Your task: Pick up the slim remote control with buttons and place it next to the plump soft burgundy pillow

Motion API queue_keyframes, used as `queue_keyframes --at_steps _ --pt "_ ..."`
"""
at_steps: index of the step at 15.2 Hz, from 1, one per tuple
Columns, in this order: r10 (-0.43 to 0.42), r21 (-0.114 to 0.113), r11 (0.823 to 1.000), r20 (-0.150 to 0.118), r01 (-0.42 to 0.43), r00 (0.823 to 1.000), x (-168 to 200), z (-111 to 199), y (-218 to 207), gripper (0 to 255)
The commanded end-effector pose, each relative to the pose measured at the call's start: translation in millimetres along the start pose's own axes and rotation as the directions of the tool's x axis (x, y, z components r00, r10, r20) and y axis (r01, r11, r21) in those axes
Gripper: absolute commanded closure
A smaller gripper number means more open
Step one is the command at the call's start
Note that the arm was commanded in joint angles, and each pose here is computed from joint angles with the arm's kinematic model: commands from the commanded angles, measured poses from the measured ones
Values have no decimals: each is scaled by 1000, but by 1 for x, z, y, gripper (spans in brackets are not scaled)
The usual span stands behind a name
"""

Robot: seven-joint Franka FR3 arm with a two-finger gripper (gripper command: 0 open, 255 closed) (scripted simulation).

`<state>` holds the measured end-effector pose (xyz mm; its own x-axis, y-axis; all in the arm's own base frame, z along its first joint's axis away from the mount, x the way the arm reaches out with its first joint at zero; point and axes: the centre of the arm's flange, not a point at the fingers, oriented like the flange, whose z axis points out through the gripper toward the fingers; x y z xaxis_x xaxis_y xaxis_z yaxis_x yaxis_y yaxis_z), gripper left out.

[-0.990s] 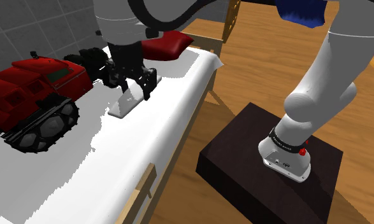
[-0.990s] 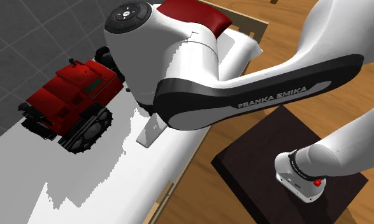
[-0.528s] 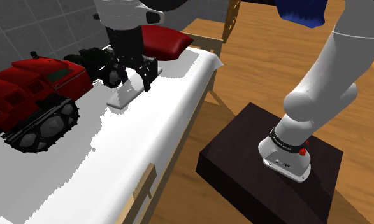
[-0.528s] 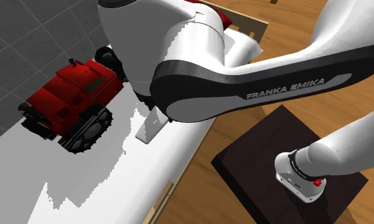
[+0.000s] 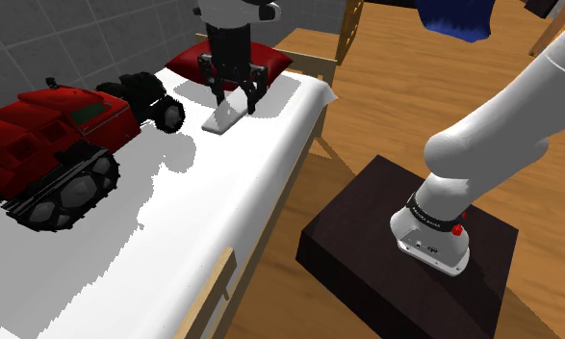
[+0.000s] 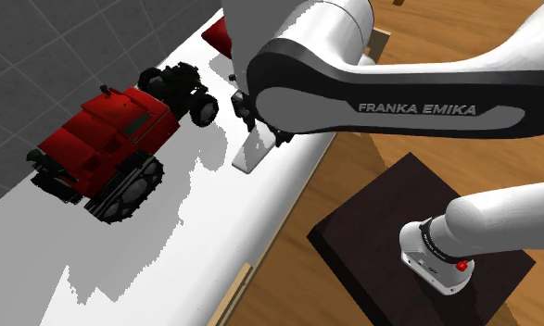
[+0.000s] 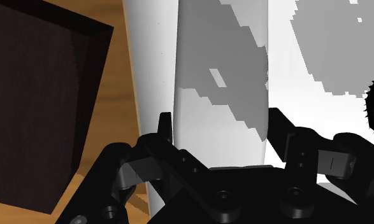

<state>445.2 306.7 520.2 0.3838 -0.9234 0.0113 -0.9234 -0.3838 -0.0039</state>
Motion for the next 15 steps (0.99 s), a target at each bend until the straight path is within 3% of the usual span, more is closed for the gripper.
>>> queue_keyframes --at_steps 1,15 --pt "-3 4 1000 4 3 1000 26 -3 6 255" --pt "-3 4 1000 4 3 1000 209 -1 34 255"
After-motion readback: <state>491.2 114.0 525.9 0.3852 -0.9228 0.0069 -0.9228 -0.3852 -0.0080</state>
